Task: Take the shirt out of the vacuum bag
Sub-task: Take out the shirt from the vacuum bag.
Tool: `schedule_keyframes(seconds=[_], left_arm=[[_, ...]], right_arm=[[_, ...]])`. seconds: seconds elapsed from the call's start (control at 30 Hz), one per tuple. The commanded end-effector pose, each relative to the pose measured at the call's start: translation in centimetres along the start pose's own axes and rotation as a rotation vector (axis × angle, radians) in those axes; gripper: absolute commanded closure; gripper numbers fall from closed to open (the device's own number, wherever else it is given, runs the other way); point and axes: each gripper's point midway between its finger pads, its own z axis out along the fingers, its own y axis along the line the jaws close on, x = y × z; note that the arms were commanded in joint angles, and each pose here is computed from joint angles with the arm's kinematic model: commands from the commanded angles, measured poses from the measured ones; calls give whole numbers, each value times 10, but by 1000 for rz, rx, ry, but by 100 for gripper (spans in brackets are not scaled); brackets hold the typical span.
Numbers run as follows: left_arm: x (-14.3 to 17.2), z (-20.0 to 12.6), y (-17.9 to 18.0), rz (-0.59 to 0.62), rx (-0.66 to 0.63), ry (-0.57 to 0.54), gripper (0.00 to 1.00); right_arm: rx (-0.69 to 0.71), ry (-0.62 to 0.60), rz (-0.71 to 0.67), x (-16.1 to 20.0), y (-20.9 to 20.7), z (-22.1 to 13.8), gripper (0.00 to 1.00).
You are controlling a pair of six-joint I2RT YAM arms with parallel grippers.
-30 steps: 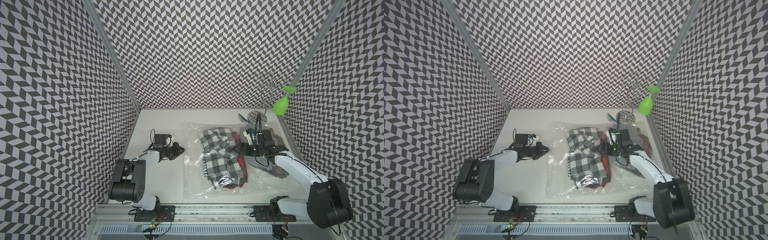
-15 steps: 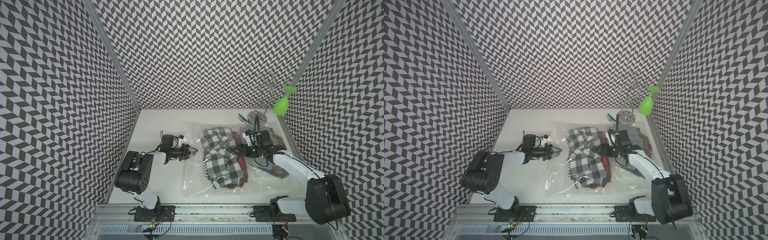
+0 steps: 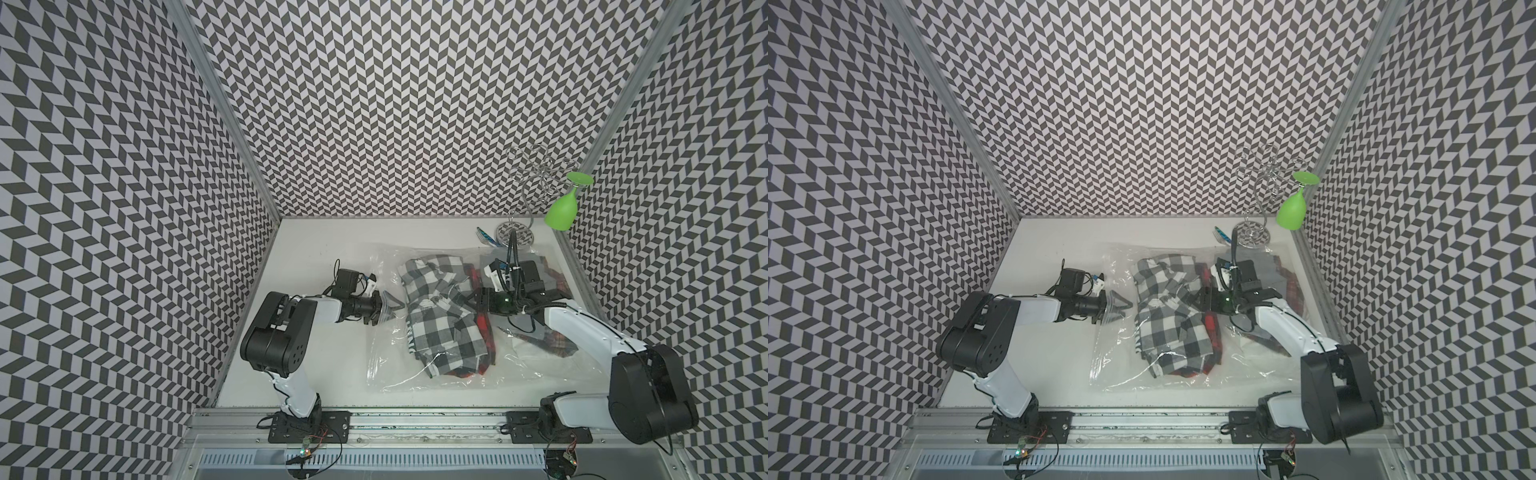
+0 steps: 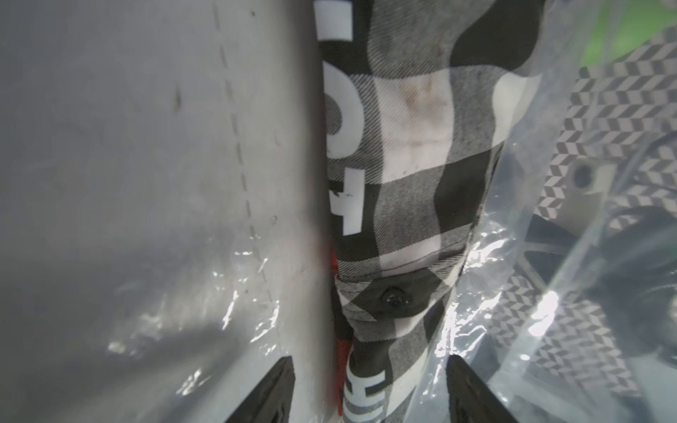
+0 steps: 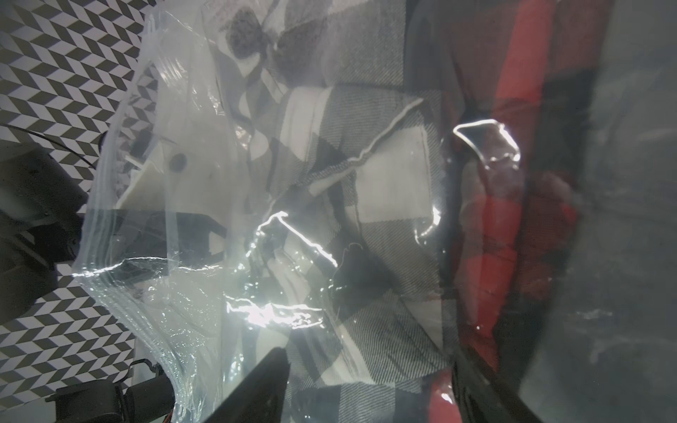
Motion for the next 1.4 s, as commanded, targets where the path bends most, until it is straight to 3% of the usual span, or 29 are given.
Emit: schedule_keyframes(seconds=[0.0,0.53,0.7,0.8,0.9,1.03,1.2,1.37], left_arm=[[1,15,3,37,-32,25,31],[-11,62,6,53,-46,75,34],[-12,64,9,52,-65,67,70],[-15,63,3,66,-54,60,88],[-20,60,-12,89,-21,44,99],[-26,52,-35,122,13,20,100],[-29,39,-62,163,33,-9,100],[-29,30,-79,175,53,-27,100]], right_arm=[[-12,-35,-27,-13,6,-1,28],[-11,-24,-16,-8,1,5,28],[-10,-23,-15,-8,1,5,28],[-5,-25,-21,-8,1,4,28],[-5,-21,-28,-9,1,3,27],[-4,-34,-39,-16,2,-3,23],[9,-138,7,-45,-9,-32,17],[12,-155,79,-56,-24,-36,18]])
